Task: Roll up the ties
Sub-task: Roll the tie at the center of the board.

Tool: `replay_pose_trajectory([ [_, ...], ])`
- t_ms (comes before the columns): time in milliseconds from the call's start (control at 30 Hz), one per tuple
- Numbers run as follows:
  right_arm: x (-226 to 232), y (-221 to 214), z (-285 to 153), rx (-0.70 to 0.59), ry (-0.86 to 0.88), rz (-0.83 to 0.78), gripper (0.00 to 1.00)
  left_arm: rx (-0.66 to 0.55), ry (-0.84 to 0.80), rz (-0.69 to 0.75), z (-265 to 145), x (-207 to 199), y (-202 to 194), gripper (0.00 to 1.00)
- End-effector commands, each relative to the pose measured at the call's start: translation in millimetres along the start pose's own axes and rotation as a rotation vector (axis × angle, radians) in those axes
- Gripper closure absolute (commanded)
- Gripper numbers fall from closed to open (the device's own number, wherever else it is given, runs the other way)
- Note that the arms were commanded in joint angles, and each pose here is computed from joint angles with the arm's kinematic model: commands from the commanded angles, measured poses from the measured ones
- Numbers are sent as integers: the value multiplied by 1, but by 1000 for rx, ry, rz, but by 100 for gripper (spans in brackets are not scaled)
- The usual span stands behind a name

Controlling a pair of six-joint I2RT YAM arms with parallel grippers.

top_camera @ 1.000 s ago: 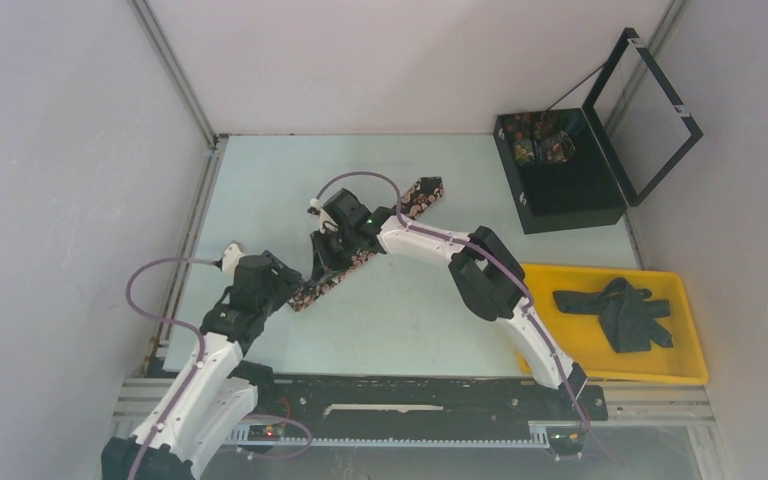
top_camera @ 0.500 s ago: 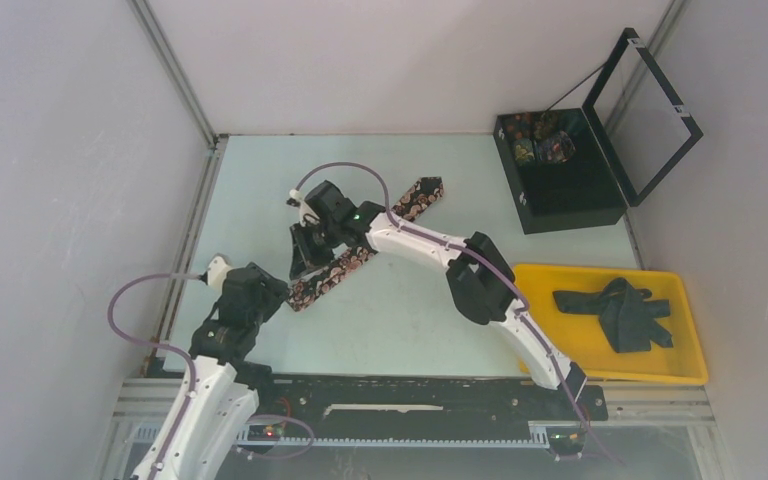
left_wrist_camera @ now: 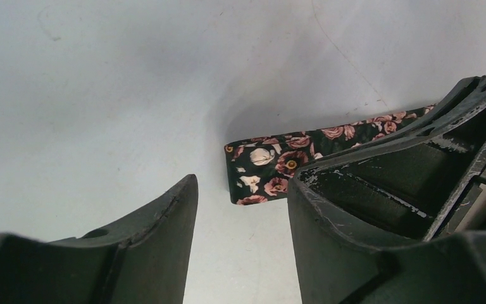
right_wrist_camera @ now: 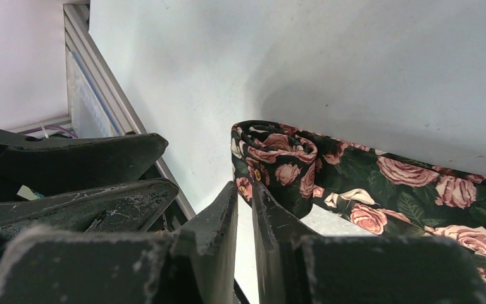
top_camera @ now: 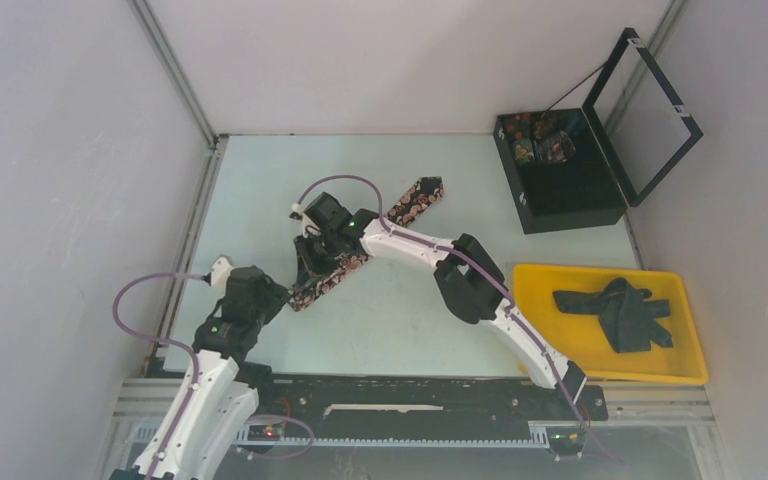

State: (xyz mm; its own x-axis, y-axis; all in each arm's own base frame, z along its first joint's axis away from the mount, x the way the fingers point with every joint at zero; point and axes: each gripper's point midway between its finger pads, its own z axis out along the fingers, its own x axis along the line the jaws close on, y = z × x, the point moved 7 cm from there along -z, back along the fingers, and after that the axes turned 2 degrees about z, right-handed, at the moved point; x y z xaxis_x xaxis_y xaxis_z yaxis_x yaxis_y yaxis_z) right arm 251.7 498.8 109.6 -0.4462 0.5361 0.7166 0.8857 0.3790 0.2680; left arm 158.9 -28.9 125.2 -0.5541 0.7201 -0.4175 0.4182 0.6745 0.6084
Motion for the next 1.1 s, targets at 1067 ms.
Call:
replay_pose_trajectory([
  [1067, -43, 5, 4, -10, -9, 49, 85, 76, -80, 67, 28, -7, -12, 45],
])
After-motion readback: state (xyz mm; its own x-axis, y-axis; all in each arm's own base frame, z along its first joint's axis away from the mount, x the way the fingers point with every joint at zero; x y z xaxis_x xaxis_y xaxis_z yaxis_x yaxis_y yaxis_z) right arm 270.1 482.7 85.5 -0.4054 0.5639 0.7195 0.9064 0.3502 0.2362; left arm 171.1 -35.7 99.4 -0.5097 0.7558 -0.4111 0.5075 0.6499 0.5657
